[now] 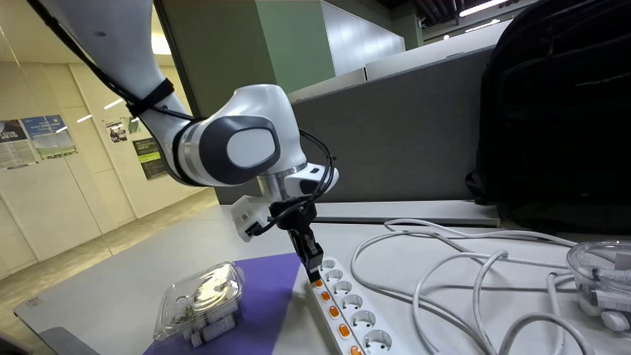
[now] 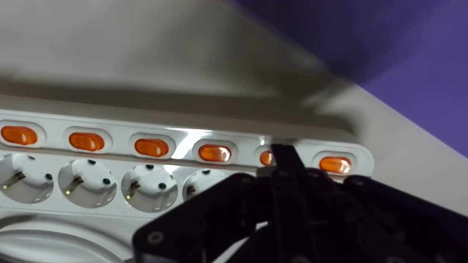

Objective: Turn on the second switch from the left side of the adapter

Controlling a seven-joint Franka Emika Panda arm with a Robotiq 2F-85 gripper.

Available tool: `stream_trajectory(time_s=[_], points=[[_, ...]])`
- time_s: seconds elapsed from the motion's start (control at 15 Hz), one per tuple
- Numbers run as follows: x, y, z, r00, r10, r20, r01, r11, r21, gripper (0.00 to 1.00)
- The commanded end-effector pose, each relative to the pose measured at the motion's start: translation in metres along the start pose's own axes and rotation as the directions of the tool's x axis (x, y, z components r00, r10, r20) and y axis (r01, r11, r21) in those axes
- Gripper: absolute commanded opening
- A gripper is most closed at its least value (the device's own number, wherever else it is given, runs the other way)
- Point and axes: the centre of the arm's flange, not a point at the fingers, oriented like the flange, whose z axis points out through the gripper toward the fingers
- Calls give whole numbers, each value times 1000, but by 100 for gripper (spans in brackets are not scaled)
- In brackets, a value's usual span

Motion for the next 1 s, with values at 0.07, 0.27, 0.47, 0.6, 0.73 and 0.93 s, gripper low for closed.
stream_trajectory(time_s=[0.07, 0.27, 0.47, 0.6, 0.73, 0.93], points=[[16, -2, 14, 999, 41, 9, -41, 999, 3, 0], [20, -6, 20, 999, 46, 14, -46, 999, 1, 0], [21, -8, 27, 999, 47, 25, -46, 999, -12, 0], [24, -12, 31, 997, 52, 55, -50, 998, -34, 0], [30, -19, 37, 992, 74, 104, -64, 993, -95, 0], [40, -31, 44, 986, 125, 114, -100, 973, -207, 0]])
